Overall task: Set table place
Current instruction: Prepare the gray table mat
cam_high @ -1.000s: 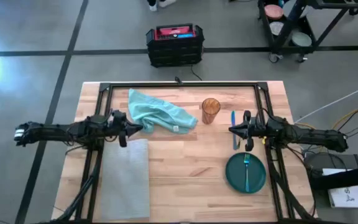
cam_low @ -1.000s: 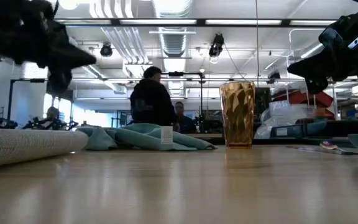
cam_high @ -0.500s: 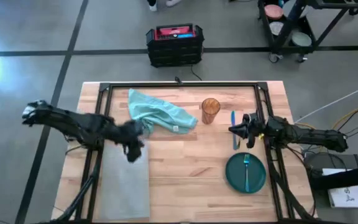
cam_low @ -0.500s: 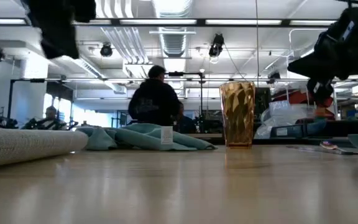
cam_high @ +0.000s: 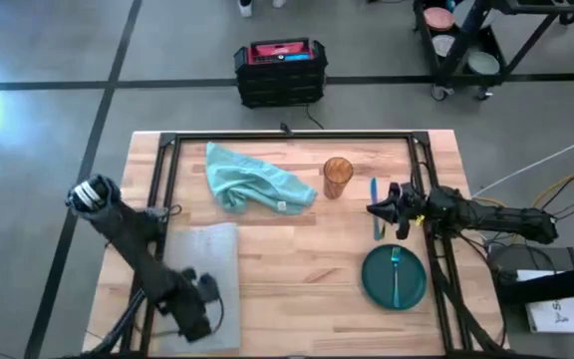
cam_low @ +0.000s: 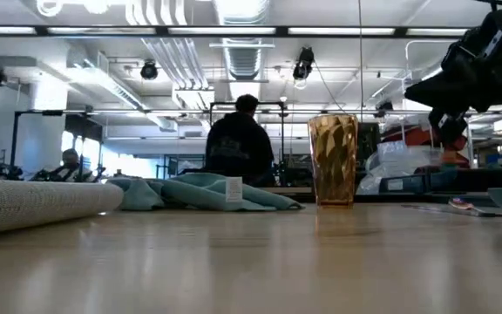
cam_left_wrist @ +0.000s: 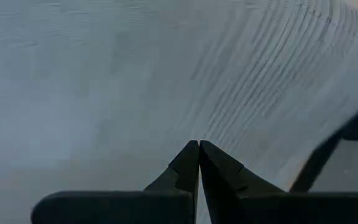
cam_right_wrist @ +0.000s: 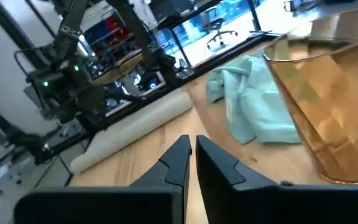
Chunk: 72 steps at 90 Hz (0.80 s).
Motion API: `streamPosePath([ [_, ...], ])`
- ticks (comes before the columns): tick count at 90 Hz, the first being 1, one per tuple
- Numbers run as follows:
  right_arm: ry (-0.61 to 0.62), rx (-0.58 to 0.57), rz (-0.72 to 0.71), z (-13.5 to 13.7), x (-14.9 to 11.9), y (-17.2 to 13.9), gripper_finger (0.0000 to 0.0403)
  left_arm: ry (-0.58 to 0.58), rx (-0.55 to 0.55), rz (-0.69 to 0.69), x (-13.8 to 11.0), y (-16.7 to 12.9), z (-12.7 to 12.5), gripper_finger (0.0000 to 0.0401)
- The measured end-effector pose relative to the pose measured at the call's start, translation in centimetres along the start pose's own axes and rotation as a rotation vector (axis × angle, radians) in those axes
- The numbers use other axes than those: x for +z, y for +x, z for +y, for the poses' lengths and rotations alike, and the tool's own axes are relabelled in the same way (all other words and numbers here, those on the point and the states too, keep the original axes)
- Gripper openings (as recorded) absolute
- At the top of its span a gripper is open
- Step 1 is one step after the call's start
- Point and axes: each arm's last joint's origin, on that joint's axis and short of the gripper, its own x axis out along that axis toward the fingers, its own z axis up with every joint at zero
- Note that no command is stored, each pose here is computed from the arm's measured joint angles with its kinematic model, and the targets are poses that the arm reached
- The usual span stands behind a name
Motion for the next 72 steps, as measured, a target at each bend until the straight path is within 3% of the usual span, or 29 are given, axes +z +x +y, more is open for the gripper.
streamPosePath([
  [11,0.005,0.042,0.044,0.2,-0.3,0.2,0.0014,0.042,-0.017,-0.02,1.4,3.1,-0.8,0.0],
  [21,0.0,0.087,0.04,0.7,-0.2,0.5,0.0014,0.034,-0.058,-0.058,4.1,4.3,-0.8,0.0],
  [33,-0.026,0.16,0.005,1.5,0.2,1.0,0.0014,0.076,-0.095,-0.205,8.3,4.3,-0.4,0.0],
  [50,-0.09,0.171,0.085,2.5,0.7,2.0,0.0014,0.108,-0.09,-0.398,13.3,3.6,1.0,0.0],
  [72,-0.218,0.163,0.183,4.1,2.1,4.4,0.0014,0.074,0.024,-0.517,16.3,2.5,2.9,0.0],
])
